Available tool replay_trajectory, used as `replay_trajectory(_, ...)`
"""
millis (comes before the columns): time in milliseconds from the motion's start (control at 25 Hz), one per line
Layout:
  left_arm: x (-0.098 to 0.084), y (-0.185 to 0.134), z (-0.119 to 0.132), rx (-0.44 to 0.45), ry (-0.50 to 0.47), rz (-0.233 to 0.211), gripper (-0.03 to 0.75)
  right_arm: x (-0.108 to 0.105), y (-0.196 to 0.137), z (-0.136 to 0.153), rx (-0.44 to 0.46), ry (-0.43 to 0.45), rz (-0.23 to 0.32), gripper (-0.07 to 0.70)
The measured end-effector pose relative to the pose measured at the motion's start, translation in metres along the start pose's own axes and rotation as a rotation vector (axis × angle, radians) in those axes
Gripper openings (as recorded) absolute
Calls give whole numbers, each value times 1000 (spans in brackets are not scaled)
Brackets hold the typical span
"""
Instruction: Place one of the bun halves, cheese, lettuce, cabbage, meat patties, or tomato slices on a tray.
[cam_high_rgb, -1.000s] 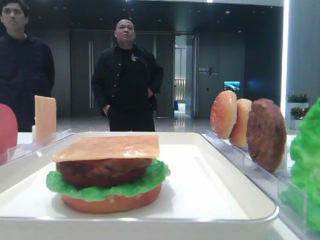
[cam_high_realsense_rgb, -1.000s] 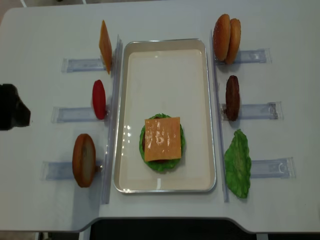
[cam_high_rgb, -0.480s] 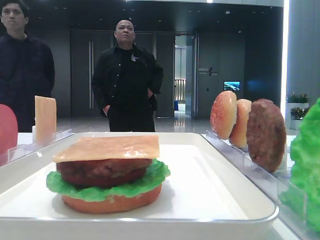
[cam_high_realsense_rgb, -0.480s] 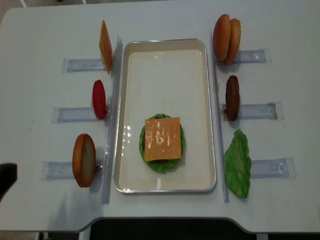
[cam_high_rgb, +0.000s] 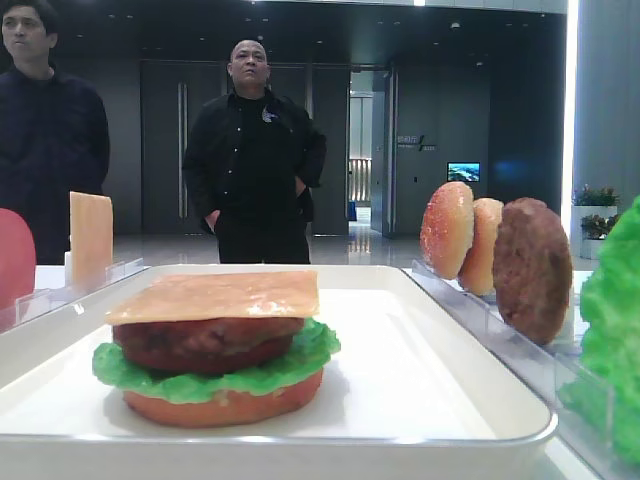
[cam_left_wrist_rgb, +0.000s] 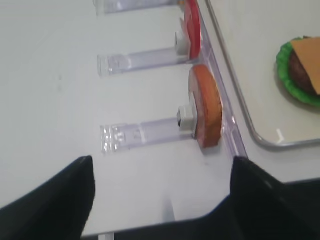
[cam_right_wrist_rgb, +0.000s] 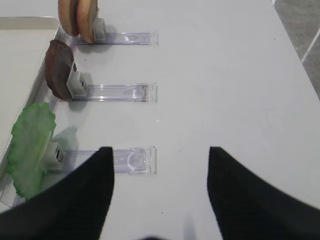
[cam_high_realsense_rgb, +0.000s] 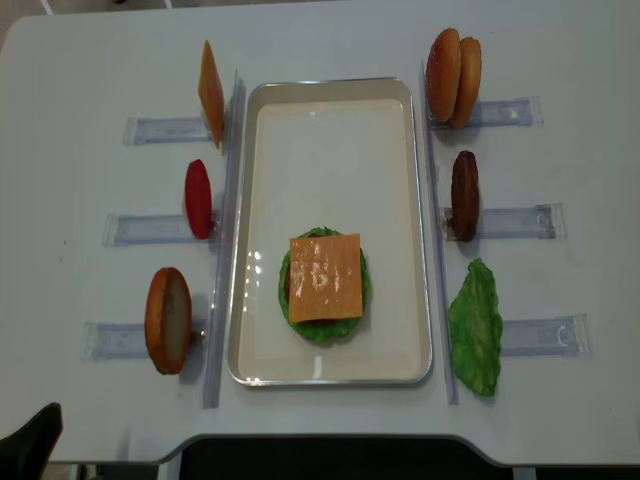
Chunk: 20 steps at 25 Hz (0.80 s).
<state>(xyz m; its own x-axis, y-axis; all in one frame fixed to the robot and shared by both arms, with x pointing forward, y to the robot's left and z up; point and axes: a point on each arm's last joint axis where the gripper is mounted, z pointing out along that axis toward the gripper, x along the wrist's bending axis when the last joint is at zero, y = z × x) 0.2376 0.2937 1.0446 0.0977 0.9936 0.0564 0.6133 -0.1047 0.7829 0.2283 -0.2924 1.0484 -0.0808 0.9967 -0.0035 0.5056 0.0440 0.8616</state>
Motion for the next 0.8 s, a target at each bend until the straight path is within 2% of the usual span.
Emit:
replay_trajectory(80, -2, -4, -4, -75, 2, 0, 650, 0, 0, 0, 0, 0, 0, 398)
replay_trajectory(160, -2, -7, -5, -110, 4, -7, 650, 0, 0, 0, 0, 0, 0, 398)
replay_trajectory(360, -2, -6, -4, -126, 4, -26, 650, 0, 0, 0, 0, 0, 0, 398)
replay_trajectory(560, -1, -6, -2, -129, 10, -66, 650, 0, 0, 0, 0, 0, 0, 398)
replay_trajectory(800, -1, -6, -2, -134, 17, -71, 650, 0, 0, 0, 0, 0, 0, 398)
